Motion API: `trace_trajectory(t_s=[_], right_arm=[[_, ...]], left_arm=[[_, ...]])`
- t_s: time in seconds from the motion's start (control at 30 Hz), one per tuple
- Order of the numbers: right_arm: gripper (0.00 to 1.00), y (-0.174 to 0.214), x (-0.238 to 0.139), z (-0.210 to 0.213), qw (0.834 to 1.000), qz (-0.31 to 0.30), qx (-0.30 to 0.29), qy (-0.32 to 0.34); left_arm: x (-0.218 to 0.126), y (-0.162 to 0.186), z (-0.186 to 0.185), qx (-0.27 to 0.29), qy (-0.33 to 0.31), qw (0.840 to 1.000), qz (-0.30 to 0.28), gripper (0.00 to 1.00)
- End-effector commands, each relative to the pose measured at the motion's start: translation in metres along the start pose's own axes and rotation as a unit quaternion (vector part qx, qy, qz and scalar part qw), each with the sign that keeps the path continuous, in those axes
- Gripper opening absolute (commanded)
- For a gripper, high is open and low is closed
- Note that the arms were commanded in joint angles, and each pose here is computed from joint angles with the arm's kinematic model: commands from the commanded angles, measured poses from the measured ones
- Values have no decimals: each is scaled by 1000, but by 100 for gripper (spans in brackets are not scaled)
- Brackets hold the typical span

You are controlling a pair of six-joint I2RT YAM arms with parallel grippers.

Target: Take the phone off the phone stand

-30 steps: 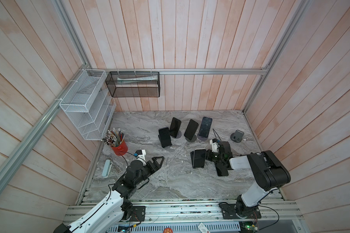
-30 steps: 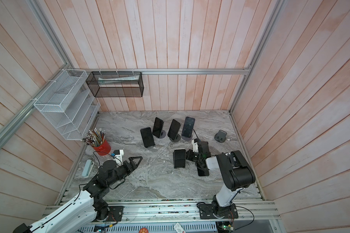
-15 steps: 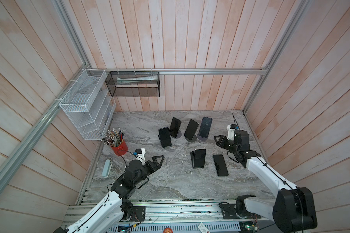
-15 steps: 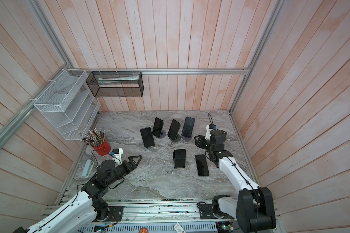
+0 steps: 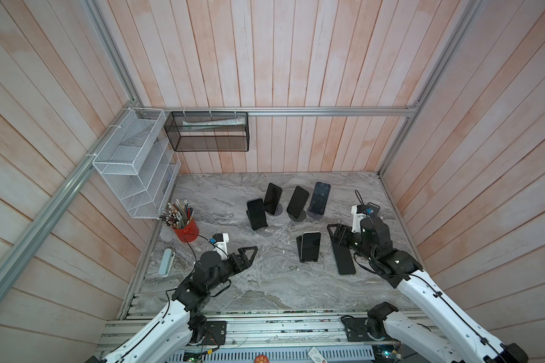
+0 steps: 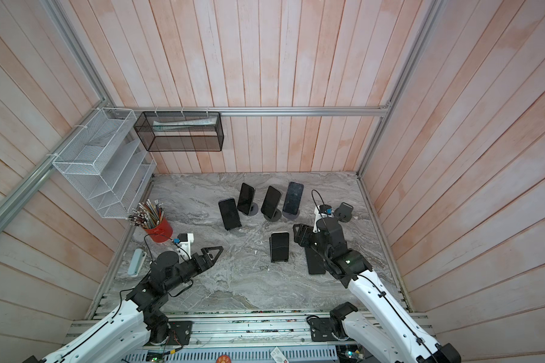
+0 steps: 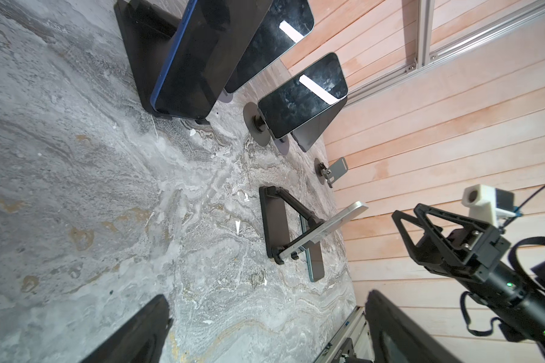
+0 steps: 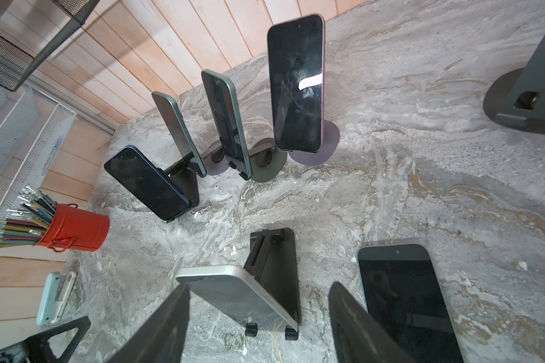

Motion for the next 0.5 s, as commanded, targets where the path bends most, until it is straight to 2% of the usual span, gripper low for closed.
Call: trace_trajectory(t_s=[0.0, 0.07, 0.3, 0.43, 0.47], right_arm=[[78, -8, -4, 18, 998, -27, -17, 46], [81, -11, -2, 31, 997, -29, -43, 59], [91, -22, 14, 65, 996, -9, -87, 24], [94, -11, 29, 56, 993, 22, -97, 68], [97, -8, 32, 53, 992, 25, -96, 79]], left_arm=[[2, -3, -11, 22, 8, 1000, 3, 99], [4, -2, -9, 14, 4, 1000, 6, 98], [2, 6, 7, -12, -8, 1000, 13, 98], [-2, 4, 6, -11, -7, 1000, 6, 98], [-2, 4, 6, -10, -8, 1000, 5, 98]])
Point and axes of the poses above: each gripper's point midway between its finger pads, its own x axis out along the fingers, its own z axis along the line the jaws close on, y = z × x, the point moved 2 cm from there along -x, back along the fingers, and after that the axes turned 12 degrees about -x, right-handed, at the moved point
